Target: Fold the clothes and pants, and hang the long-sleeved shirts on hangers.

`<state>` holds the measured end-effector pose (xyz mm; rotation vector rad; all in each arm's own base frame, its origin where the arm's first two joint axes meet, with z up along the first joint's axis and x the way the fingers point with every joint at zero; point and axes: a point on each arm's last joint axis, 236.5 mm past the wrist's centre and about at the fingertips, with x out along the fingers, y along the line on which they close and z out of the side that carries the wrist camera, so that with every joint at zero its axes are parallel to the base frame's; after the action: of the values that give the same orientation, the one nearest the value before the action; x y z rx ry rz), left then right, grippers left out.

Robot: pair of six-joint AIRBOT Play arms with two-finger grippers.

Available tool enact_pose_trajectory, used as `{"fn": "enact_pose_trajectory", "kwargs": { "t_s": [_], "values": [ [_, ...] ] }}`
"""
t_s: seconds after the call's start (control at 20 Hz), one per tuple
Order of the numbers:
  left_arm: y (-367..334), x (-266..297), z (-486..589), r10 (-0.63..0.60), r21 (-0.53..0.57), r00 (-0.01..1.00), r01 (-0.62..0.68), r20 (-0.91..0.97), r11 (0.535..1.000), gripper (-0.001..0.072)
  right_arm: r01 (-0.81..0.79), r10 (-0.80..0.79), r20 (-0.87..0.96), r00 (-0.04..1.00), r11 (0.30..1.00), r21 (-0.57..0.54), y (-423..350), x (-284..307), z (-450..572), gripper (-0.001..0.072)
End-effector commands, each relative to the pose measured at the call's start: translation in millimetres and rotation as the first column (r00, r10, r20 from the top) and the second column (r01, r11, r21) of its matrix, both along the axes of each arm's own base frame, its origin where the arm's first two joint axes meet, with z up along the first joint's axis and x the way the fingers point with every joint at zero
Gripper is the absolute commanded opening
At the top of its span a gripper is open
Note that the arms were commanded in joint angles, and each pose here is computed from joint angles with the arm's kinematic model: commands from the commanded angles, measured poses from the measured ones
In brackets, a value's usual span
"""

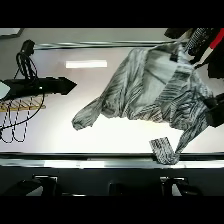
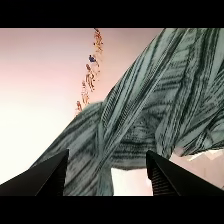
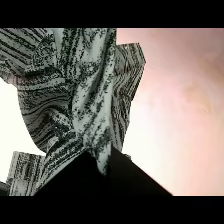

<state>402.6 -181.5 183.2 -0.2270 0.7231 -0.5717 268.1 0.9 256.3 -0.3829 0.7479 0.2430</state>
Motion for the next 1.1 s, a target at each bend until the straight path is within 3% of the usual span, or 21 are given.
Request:
{"fn": "enact_pose_trajectory", "kwargs": {
  "t_s": [0.0,0.15,0.2,0.3,0.4,0.65,0.85,1.05],
  "values": [
    [2,2,1,0.027,-0.025,0.999,-0.028,-0.016,0.999,0.0547,0.22,-0.228,0.045,0.973,0.967,0.129,-15,-13,17,0.0026],
    [0,1,3,0.024,-0.041,1.0,-0.025,-0.021,0.999,0.0545,0.339,-0.353,0.1,0.93,0.931,0.135,-40,-13,28,0.0025],
    [-2,1,4,0.022,-0.049,1.0,-0.023,-0.022,0.999,0.0545,0.43,-0.449,0.124,0.885,0.89,0.152,-59,-11,34,0.0024],
    [-3,0,5,0.021,-0.057,1.0,-0.022,-0.024,0.998,0.0545,0.639,-0.666,0.149,0.731,0.744,0.196,-105,-16,47,0.0023],
    [-3,0,4,0.021,-0.057,0.999,-0.022,-0.024,0.998,0.0545,0.733,-0.759,0.147,0.634,0.651,0.2,-129,-18,59,0.0023],
    [-3,1,3,0.021,-0.056,0.999,-0.022,-0.026,0.998,0.0544,0.898,-0.896,0.144,0.42,0.434,0.078,-185,-15,87,0.0023],
    [-3,1,3,0.021,-0.056,0.999,-0.022,-0.026,0.998,0.0544,0.95,-0.935,0.267,0.235,0.279,0.139,-218,-17,129,0.0023],
    [-3,1,3,0.021,-0.056,0.999,-0.022,-0.026,0.998,0.0544,0.96,-0.915,0.382,0.132,0.215,0.182,-238,-16,154,0.0023]
  ]
}}
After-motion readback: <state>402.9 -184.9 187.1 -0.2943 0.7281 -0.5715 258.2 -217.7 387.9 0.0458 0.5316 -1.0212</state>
